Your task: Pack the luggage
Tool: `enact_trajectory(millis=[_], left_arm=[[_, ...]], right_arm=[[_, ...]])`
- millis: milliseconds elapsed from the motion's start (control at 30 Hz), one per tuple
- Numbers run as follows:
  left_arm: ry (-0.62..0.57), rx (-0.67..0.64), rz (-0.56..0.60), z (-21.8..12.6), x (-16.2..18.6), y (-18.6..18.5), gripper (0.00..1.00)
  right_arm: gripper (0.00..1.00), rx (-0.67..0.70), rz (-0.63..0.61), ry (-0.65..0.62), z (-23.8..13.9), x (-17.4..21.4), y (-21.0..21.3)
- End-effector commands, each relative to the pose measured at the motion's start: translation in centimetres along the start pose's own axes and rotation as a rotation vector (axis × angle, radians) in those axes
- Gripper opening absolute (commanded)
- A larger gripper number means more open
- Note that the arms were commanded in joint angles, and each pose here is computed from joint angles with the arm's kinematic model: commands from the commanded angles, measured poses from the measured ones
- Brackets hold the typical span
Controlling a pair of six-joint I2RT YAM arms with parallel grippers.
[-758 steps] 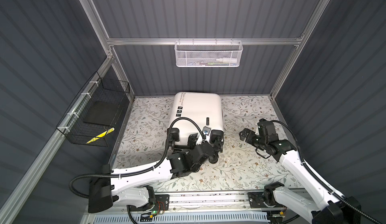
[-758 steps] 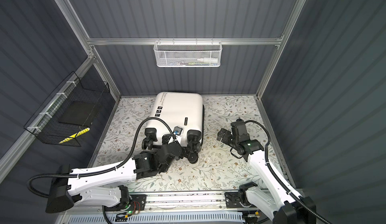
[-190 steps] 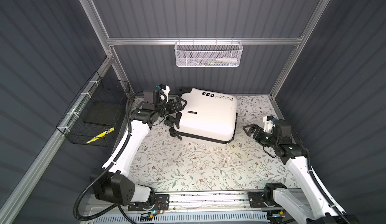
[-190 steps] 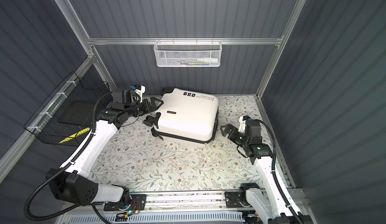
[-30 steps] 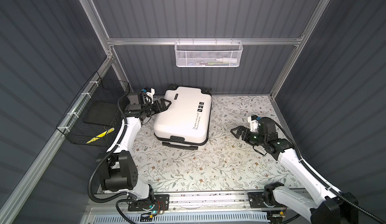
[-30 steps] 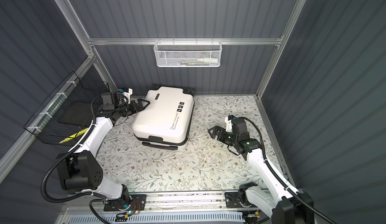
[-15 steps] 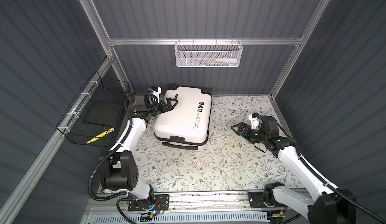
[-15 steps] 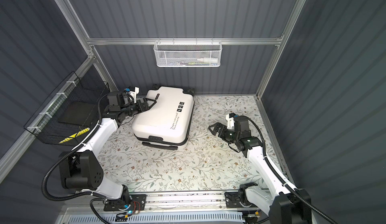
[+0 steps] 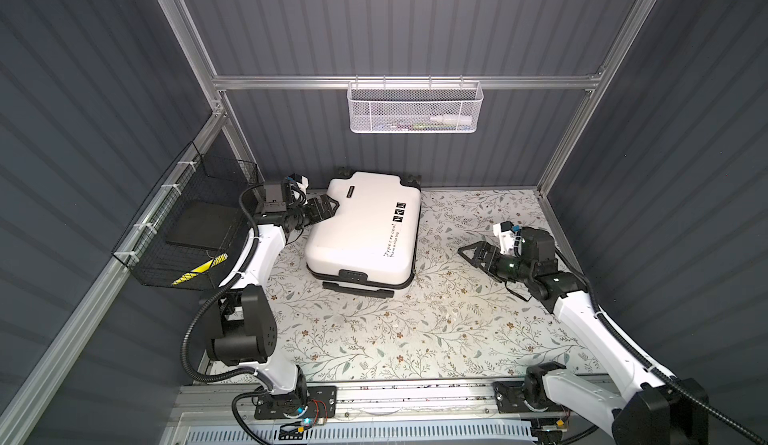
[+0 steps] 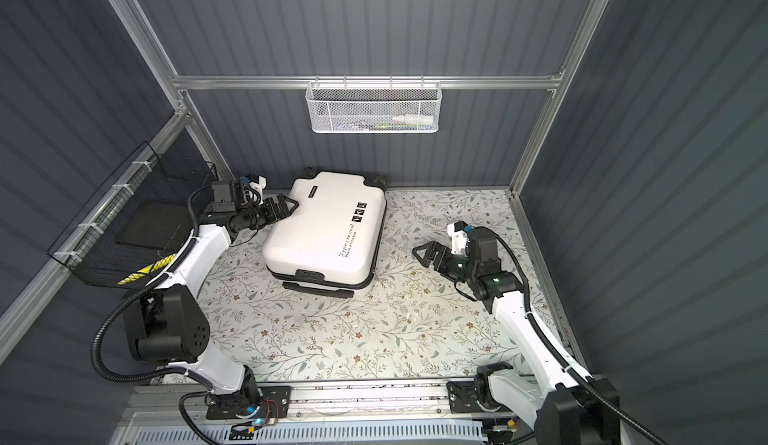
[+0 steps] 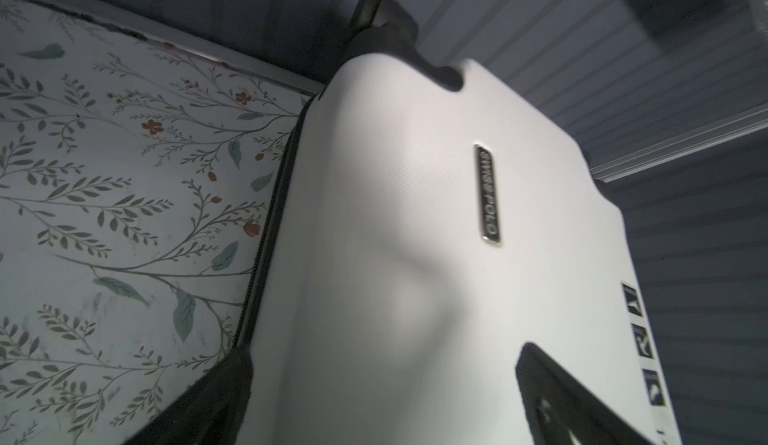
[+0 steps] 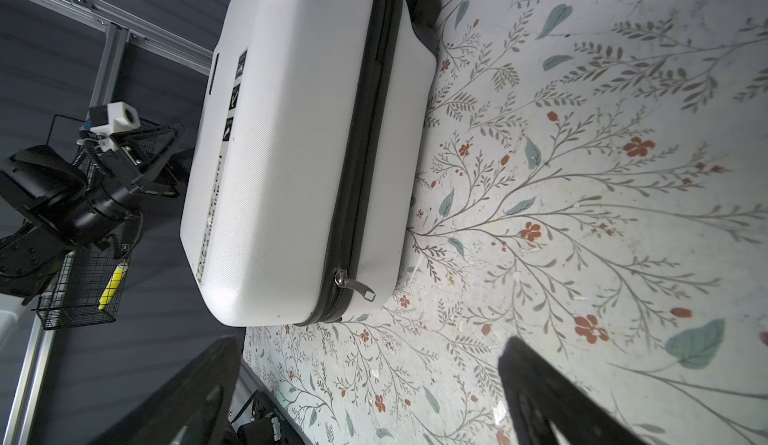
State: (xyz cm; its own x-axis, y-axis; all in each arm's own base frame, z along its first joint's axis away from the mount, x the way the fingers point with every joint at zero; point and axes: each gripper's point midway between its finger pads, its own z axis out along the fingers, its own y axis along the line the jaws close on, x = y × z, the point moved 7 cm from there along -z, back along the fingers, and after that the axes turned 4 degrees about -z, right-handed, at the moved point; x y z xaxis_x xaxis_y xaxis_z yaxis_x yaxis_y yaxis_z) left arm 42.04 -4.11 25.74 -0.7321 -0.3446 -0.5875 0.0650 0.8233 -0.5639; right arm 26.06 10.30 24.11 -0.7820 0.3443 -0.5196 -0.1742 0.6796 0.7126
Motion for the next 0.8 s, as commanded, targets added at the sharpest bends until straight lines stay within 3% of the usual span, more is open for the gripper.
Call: enact_trajectory(millis=[0, 267, 767], left_arm=[[0.032, 0.025, 0.029, 0.1, 0.3, -0.4, 1.0], [0.044, 0.223, 0.008, 0.0, 1.0, -2.5, 1.0], [0.121, 0.371, 0.057, 4.0, 5.4, -10.6, 1.0]], right_arm=[[0.99, -0.006, -0.01, 0.014, -0.4, 0.5, -0.2], [0.99, -0.015, -0.007, 0.016, -0.5, 0.7, -0.6], [0.99, -0.044, -0.007, 0.025, 0.7, -0.7, -0.7]])
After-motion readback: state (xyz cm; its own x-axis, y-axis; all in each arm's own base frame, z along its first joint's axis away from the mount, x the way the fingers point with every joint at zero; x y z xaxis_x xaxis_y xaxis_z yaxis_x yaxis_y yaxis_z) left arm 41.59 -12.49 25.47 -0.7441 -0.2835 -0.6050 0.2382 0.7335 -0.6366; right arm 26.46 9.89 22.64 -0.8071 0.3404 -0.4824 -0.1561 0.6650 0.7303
